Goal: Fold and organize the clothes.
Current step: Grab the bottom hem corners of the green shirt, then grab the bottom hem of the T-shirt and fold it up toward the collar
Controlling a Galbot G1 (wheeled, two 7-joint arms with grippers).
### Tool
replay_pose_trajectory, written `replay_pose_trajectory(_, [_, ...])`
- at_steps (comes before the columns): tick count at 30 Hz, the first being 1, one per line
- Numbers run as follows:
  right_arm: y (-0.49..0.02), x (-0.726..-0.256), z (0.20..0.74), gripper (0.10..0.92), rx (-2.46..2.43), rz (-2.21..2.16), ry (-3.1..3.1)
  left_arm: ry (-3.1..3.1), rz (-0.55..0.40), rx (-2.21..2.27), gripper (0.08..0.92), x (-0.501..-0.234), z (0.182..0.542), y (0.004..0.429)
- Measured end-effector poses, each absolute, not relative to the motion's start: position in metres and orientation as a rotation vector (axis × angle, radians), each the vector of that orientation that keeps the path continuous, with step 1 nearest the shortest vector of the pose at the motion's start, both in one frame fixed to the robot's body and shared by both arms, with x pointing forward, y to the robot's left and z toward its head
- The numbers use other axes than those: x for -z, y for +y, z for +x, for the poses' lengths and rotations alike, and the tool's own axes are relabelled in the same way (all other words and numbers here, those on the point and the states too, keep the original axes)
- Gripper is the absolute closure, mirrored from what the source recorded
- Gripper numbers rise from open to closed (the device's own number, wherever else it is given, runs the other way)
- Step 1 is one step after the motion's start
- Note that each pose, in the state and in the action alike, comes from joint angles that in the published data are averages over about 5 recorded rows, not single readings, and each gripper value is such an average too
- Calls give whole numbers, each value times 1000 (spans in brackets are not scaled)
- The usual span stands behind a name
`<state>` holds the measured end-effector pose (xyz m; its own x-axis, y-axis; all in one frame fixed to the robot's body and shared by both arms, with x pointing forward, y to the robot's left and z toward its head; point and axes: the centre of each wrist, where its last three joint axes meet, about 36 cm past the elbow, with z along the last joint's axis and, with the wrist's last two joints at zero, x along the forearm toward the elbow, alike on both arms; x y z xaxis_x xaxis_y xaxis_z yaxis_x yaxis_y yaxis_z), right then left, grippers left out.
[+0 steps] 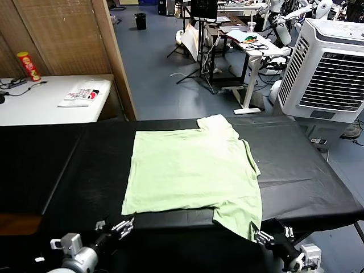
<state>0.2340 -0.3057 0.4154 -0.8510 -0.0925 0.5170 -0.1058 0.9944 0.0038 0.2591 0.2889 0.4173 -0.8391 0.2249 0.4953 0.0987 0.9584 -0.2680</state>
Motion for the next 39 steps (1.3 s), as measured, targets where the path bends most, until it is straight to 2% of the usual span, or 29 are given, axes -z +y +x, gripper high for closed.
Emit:
replay_pose_trajectory(3, [-305, -414, 234, 296, -35, 133, -2594, -2568, -244, -296, 201, -417, 261, 288])
replay_pose_trajectory(5, [-304, -412, 234, 366, -35, 128, -2592, -2567, -256, -270, 201, -416, 263, 286])
replay_pose_trajectory(11, [-300, -410, 233, 643, -41, 125, -2590, -2565, -248, -235, 223, -411, 266, 282])
replay_pose_trajectory(14, [-299, -408, 232, 800, -45, 123, -2585, -2563, -238, -230, 337, -408, 265, 282])
replay_pose_trajectory(17, [-297, -407, 231, 887, -40, 121, -2580, -2560, -234, -230, 503, -407, 265, 283])
replay_pose_trajectory(22, [-294, -409, 226, 901, -29, 105, -2579, -2556, -239, -235, 778, -407, 265, 283])
replay_pose_trajectory(25, [-292, -413, 222, 901, -28, 85, -2579, -2555, -245, -238, 867, -409, 263, 282])
replay_pose_trajectory(39, [-276, -448, 191, 901, -10, 97, -2597, -2567, -205, -232, 874, -437, 230, 287])
